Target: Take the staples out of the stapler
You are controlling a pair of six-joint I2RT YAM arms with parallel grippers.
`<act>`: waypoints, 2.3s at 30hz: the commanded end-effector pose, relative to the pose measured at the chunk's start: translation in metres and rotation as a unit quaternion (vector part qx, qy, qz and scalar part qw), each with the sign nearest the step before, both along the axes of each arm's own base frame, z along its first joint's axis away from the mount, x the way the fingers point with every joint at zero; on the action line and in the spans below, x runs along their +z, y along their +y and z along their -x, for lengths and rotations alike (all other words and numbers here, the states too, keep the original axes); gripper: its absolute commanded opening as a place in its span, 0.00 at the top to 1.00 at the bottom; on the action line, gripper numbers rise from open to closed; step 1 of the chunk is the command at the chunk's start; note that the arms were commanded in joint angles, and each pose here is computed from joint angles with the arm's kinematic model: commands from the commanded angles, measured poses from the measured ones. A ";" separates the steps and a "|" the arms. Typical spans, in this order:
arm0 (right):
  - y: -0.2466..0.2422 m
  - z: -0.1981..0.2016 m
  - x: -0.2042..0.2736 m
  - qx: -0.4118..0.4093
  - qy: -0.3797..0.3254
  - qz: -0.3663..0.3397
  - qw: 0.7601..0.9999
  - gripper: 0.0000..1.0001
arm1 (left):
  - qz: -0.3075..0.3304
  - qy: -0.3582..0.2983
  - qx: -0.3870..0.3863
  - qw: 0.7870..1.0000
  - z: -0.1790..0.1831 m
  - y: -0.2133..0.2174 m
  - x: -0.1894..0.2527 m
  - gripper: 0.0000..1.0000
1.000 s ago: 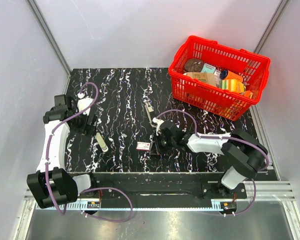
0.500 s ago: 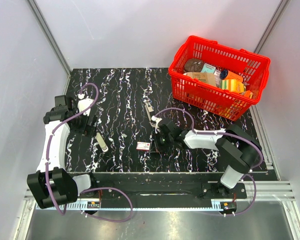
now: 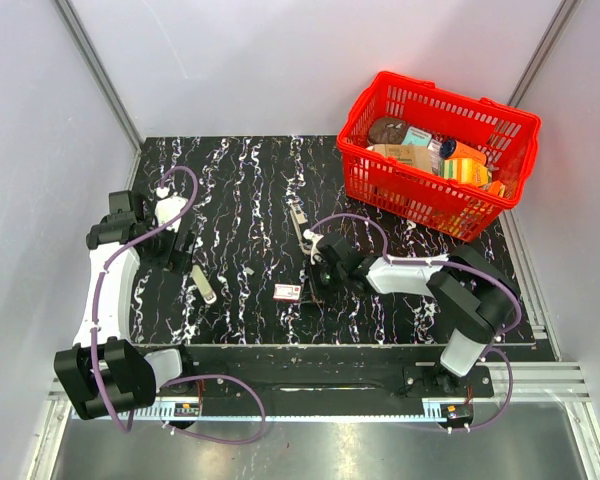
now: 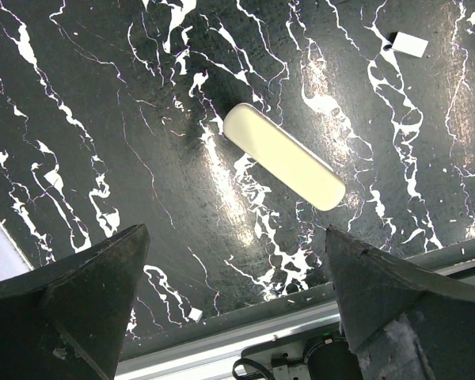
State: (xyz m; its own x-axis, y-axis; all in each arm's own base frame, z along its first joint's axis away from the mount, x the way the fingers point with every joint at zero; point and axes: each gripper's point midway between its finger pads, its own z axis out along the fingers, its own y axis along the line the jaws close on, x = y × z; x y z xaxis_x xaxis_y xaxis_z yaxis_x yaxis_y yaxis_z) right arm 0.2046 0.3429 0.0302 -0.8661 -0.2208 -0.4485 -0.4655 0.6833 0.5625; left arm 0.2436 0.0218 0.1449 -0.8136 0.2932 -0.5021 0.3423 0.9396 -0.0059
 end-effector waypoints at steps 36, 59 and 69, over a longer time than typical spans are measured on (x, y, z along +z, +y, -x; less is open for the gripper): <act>-0.005 -0.020 0.021 -0.010 -0.005 -0.055 0.998 1.00 | -0.012 -0.021 -0.027 0.999 0.001 -0.006 0.001 0.01; -0.004 -0.025 0.025 -0.014 -0.004 -0.054 0.998 1.00 | -0.021 -0.029 -0.029 0.999 0.002 -0.004 0.004 0.01; -0.006 -0.023 0.021 -0.016 0.001 -0.051 0.999 1.00 | -0.026 -0.031 -0.030 0.999 0.002 -0.003 0.005 0.01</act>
State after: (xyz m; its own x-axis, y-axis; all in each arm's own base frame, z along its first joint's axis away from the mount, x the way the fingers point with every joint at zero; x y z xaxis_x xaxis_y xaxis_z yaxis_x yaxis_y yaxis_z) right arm 0.2210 0.3343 0.0404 -0.8821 -0.1691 -0.4397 -0.4349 0.6512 0.6219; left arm 0.2385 0.0156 0.1438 -0.7862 0.3509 -0.5088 0.3929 0.9192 0.0268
